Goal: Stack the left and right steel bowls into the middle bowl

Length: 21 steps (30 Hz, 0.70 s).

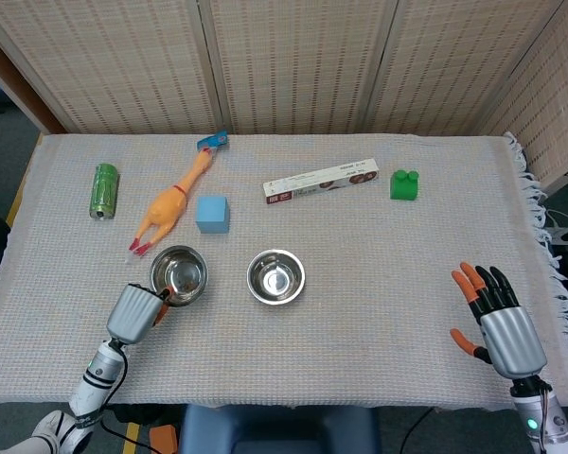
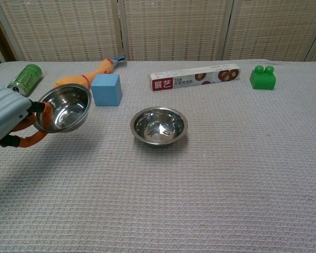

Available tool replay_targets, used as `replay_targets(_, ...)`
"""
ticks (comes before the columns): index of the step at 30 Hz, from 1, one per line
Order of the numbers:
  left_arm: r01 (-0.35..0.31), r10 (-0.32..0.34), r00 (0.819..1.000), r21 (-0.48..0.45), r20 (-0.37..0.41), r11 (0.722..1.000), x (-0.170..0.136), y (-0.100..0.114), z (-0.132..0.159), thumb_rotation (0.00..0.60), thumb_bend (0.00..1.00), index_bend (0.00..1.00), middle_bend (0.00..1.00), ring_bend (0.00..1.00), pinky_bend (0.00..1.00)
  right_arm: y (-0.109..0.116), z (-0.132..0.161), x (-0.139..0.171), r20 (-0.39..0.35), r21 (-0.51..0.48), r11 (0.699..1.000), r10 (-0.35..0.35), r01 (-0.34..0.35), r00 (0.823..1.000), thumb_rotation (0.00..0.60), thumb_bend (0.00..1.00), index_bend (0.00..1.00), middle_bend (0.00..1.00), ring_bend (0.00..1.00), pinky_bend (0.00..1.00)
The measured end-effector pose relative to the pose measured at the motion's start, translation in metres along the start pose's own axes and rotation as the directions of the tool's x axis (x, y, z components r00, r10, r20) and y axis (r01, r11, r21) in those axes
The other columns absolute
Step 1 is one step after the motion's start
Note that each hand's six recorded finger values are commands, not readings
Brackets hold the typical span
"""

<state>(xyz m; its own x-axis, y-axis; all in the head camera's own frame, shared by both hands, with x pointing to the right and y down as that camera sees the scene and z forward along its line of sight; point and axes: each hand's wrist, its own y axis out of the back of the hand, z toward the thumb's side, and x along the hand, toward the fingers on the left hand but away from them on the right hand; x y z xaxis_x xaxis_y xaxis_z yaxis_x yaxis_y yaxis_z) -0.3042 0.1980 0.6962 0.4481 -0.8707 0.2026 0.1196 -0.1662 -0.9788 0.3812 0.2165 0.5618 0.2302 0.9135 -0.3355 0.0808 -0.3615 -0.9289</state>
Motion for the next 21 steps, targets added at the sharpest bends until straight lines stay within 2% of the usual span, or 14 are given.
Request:
replay_targets(5,-0.005,0.006,0.999,-0.023,0.039,1.0,0.029,0.011,0.023,0.6,0.4,0.65,1.0,1.0,1.0,0.001,-0.006,-0.003,0.019,-0.01,1.0,0.001,-0.001,1.0,0.6,0.13,0.0,0.0,0.0,0.0)
replay_targets(8,0.002,-0.001,0.997,-0.006,0.075,1.0,0.044,0.015,0.04,0.6,0.39,0.65,1.0,1.0,1.0,0.002,-0.008,-0.004,0.025,-0.016,1.0,0.004,-0.004,1.0,0.6,0.13,0.0,0.0,0.0,0.0)
replay_targets(14,0.016,-0.02,0.986,0.026,0.164,1.0,0.069,0.017,0.083,0.6,0.4,0.63,1.0,1.0,1.0,0.003,-0.012,-0.006,0.028,-0.031,0.999,0.012,-0.011,1.0,0.6,0.13,0.0,0.0,0.0,0.0)
replay_targets(21,0.006,-0.014,0.976,0.037,0.217,0.999,0.091,0.021,0.12,0.6,0.4,0.61,1.0,1.0,1.0,0.005,-0.014,-0.005,0.026,-0.044,0.999,0.021,-0.02,0.999,0.6,0.13,0.0,0.0,0.0,0.0)
